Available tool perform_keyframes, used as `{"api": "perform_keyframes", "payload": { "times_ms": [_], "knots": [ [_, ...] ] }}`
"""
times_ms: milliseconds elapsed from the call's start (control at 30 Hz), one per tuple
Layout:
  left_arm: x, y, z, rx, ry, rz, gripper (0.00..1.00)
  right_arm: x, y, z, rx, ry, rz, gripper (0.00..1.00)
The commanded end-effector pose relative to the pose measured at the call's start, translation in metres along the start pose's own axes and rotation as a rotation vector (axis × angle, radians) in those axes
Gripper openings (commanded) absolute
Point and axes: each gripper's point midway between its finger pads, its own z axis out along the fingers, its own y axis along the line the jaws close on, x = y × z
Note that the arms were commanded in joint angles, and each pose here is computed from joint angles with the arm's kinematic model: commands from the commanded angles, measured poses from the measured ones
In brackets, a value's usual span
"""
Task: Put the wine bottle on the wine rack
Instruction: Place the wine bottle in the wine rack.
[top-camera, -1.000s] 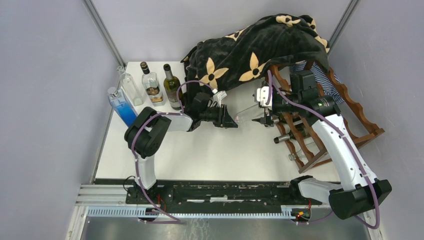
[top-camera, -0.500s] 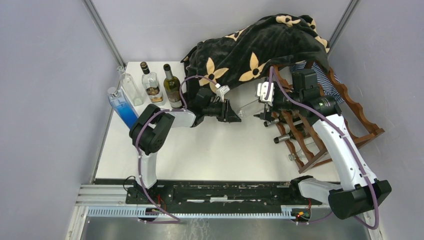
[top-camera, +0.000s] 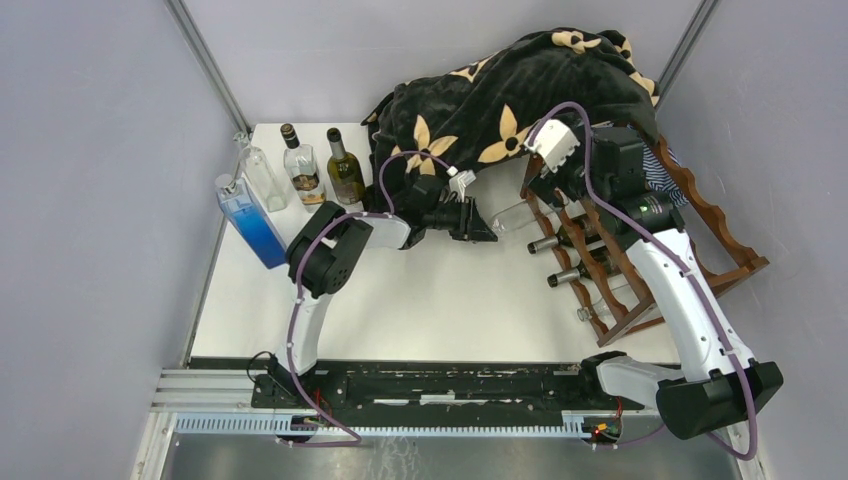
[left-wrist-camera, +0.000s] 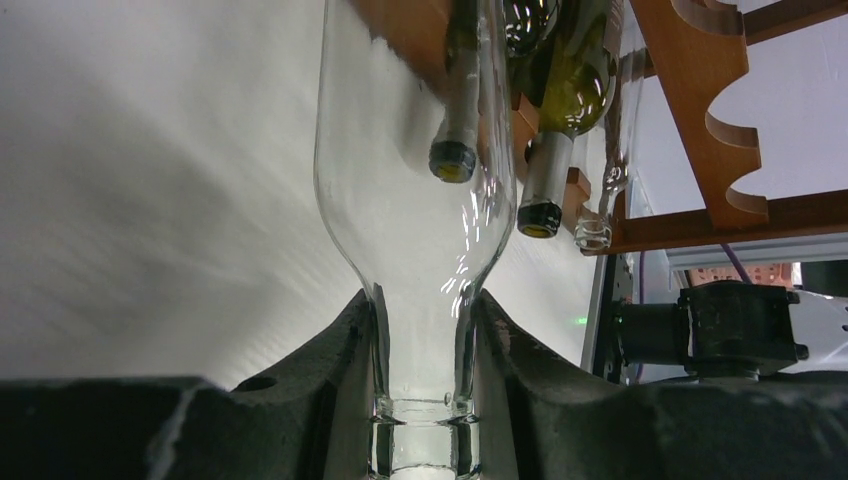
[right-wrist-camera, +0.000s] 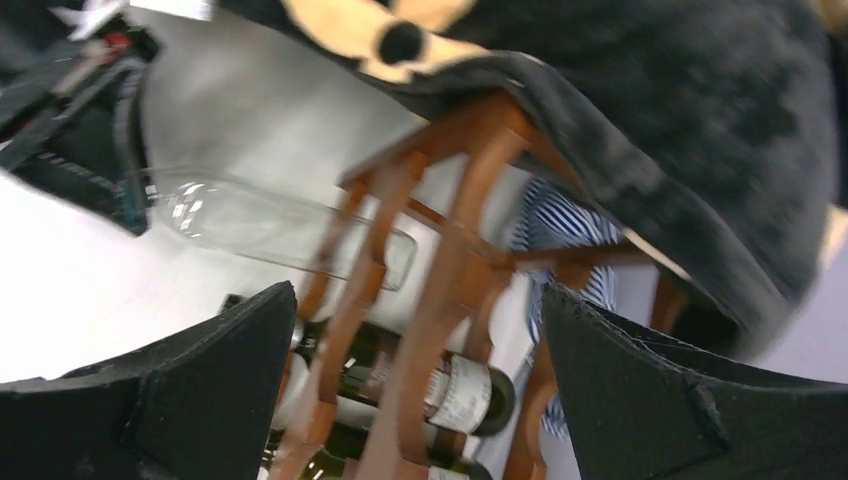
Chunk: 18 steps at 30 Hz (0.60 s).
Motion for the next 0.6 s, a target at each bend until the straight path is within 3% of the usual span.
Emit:
{"api": "perform_keyframes", "payload": {
  "times_ms": [0,167,400,567],
  "knots": [
    [-0.046,-0.04,0.01,0.137,-0.107,0.118,0.02,0.009,-0.055,-0.018,0.315,0.072,0.129,0.98],
    [-0.052,-0.042,0.014,0.157,-0.121,0.121,0.02,0.041,-0.054,0.004,0.282,0.141,0.225,0.89],
    [-0.056,-0.042,0.019,0.172,-0.13,0.132,0.02,0.05,-0.048,0.031,0.069,0.108,0.335,0.73],
    [-0.057,-0.04,0.025,0.175,-0.136,0.131,0.02,0.049,-0.033,0.043,-0.082,0.078,0.38,0.57]
  ]
}}
